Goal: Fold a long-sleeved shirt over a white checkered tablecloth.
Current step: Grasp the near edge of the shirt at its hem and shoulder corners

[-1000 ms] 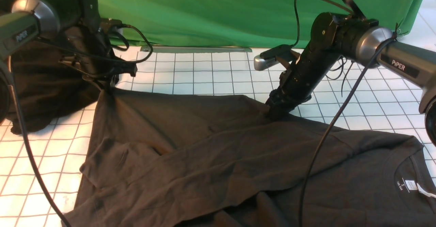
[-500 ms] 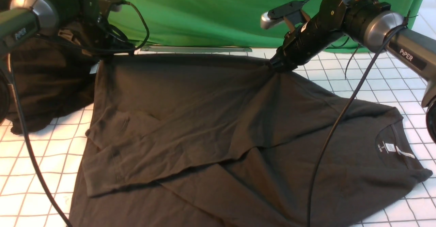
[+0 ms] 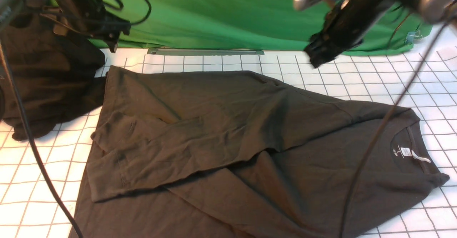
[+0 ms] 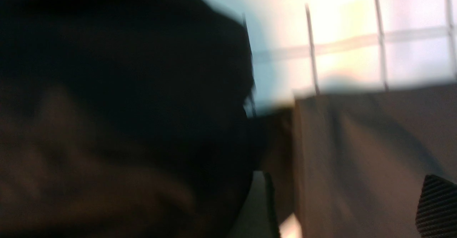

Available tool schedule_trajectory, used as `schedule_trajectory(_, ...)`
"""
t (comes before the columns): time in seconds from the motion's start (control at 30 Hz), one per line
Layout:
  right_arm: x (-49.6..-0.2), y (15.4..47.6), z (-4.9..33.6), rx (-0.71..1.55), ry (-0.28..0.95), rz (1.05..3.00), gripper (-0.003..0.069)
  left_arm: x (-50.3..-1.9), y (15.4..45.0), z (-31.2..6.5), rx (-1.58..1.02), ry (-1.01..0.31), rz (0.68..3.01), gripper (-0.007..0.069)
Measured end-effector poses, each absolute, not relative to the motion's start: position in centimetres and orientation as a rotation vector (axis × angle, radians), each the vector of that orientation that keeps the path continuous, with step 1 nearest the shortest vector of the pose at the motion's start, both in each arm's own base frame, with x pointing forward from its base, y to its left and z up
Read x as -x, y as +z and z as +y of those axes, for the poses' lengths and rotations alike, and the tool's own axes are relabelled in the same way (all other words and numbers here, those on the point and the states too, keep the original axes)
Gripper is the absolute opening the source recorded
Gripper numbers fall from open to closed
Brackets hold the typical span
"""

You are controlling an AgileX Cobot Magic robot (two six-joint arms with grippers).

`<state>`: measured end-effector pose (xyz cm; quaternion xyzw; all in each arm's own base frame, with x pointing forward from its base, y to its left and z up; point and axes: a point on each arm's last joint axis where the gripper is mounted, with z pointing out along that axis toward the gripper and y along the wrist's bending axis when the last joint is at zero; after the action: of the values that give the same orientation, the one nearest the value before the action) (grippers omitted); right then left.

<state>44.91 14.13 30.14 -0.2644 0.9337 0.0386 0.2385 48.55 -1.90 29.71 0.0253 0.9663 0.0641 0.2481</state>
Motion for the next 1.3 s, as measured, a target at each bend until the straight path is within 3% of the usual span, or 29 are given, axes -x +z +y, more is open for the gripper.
schedule_trajectory(0.03, -44.0, 31.5, 13.9, 0.725, 0.106, 2.553, 0.0186, -47.8, 30.9, -2.3, -0.069, 0.107, 2.631, 0.0454)
schedule_trajectory(0.1, -41.8, 33.5, 13.2, 0.726, 0.107, 2.552, 0.0061, -46.3, 33.0, -3.2, -0.079, 0.005, 2.616, 0.026)
schedule_trajectory(0.17, -40.1, 33.9, 12.7, 0.716, 0.111, 2.581, 0.0026, -44.6, 34.3, -3.9, -0.109, -0.023, 2.611, 0.0121)
schedule_trajectory(0.23, -38.6, 33.5, 12.3, 0.721, 0.111, 2.619, 0.0017, -42.9, 34.5, -4.7, -0.143, -0.036, 2.639, 0.0048)
schedule_trajectory(0.43, -32.0, 29.8, 10.6, 0.741, 0.158, 2.803, 0.0026, -34.5, 33.3, -6.2, -0.199, -0.053, 2.784, -0.0006)
schedule_trajectory(0.53, -28.1, 27.2, 10.8, 0.725, 0.264, 2.826, 0.0085, -28.5, 29.7, -6.1, -0.175, -0.044, 2.942, -0.0007)
schedule_trajectory(0.63, -24.7, 24.8, 12.6, 0.824, 0.305, 2.828, 0.02, -24.1, 26.4, -5.4, -0.104, -0.038, 3.034, -0.0007)
schedule_trajectory(0.67, -24.5, 24.5, 12.7, 0.834, 0.305, 2.832, 0.0209, -23.9, 26.2, -5.3, -0.098, -0.038, 3.032, -0.0007)
schedule_trajectory(0.73, -22.6, 23.1, 14.4, 0.932, 0.314, 2.824, 0.0293, -21.7, 24.1, -4.8, -0.071, -0.025, 3.058, -0.0003)
schedule_trajectory(0.77, -21.3, 22.0, 15.7, 1.035, 0.315, 2.796, 0.0372, -20.3, 22.6, -4.5, -0.059, -0.019, 3.079, 0.0011)
schedule_trajectory(0.9, -19.4, 21.0, 18.0, 1.17, 0.292, 2.722, 0.0472, -18.4, 19.8, -4.1, -0.045, -0.009, 3.113, 0.0076)
schedule_trajectory(1.07, -19.1, 20.9, 18.9, 1.154, 0.278, 2.681, 0.0497, -17.2, 17.9, -3.9, 0.002, -0.025, 3.123, 0.0304)
schedule_trajectory(1.1, -19.1, 20.9, 18.9, 1.151, 0.278, 2.681, 0.0498, -17.1, 17.8, -3.9, 0.003, -0.025, 3.126, 0.0314)
schedule_trajectory(1.13, -19.1, 20.9, 18.9, 1.143, 0.275, 2.682, 0.0497, -16.8, 17.5, -3.9, 0.009, -0.027, 3.14, 0.0388)
schedule_trajectory(1.3, -19.2, 20.8, 19.0, 1.143, 0.269, 2.682, 0.0497, -16.5, 17.0, -3.9, 0.063, -0.028, 3.161, 0.0523)
